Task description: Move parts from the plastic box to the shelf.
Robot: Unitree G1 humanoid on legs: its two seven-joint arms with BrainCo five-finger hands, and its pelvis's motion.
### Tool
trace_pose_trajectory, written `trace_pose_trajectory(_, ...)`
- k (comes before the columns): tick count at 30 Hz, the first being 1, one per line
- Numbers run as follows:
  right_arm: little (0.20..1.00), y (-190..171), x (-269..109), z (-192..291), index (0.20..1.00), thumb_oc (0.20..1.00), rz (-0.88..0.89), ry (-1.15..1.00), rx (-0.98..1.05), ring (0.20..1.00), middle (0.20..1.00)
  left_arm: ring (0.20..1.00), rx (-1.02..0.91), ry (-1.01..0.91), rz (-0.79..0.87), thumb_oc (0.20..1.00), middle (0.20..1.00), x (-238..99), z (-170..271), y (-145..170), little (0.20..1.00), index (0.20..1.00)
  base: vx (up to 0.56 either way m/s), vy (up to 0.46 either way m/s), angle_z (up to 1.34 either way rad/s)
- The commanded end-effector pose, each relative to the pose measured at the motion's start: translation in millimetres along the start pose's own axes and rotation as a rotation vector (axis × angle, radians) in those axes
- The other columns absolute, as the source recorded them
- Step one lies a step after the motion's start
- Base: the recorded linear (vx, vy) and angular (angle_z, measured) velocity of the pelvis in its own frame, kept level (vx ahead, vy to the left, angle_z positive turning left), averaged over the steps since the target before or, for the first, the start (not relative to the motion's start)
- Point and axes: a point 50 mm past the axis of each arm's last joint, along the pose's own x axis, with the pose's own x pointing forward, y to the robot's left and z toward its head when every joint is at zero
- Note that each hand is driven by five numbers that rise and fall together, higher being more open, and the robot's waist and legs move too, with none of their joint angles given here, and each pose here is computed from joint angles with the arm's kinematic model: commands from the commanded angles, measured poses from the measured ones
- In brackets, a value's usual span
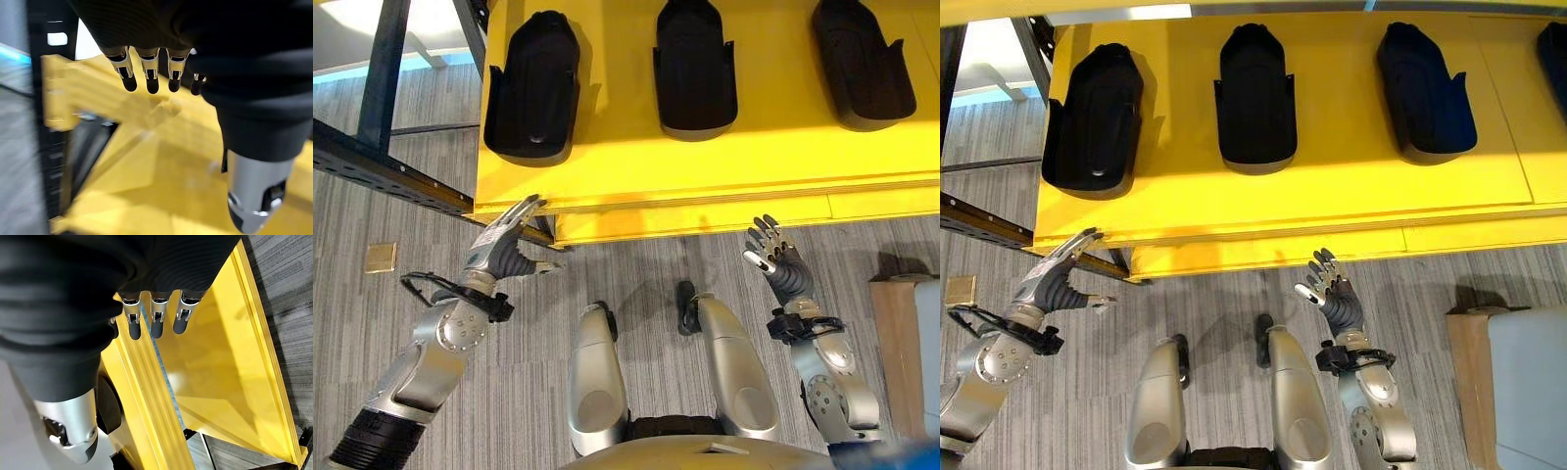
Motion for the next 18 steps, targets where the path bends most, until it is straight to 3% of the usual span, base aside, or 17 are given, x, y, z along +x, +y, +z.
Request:
trace_pose_trajectory(1, 1.0, 7, 6, 30, 1.0, 1.0, 0.033, -0.156, -0.014, 1.0, 1.0, 1.0, 0.07, 0.015, 0.128, 1.0, 1.0, -1, -8, 23, 1.0, 1.0, 0.0, 0.0, 0.0)
trace_pose_trajectory(18, 1.0, 6, 9, 27, 1.0, 1.0, 0.028, -0.148, -0.005, 1.0, 1.0, 1.0, 0.084, 0.112, 0.24, 1.0, 1.0, 2, -28, 33, 1.0, 1.0, 0.0, 0.0, 0.0)
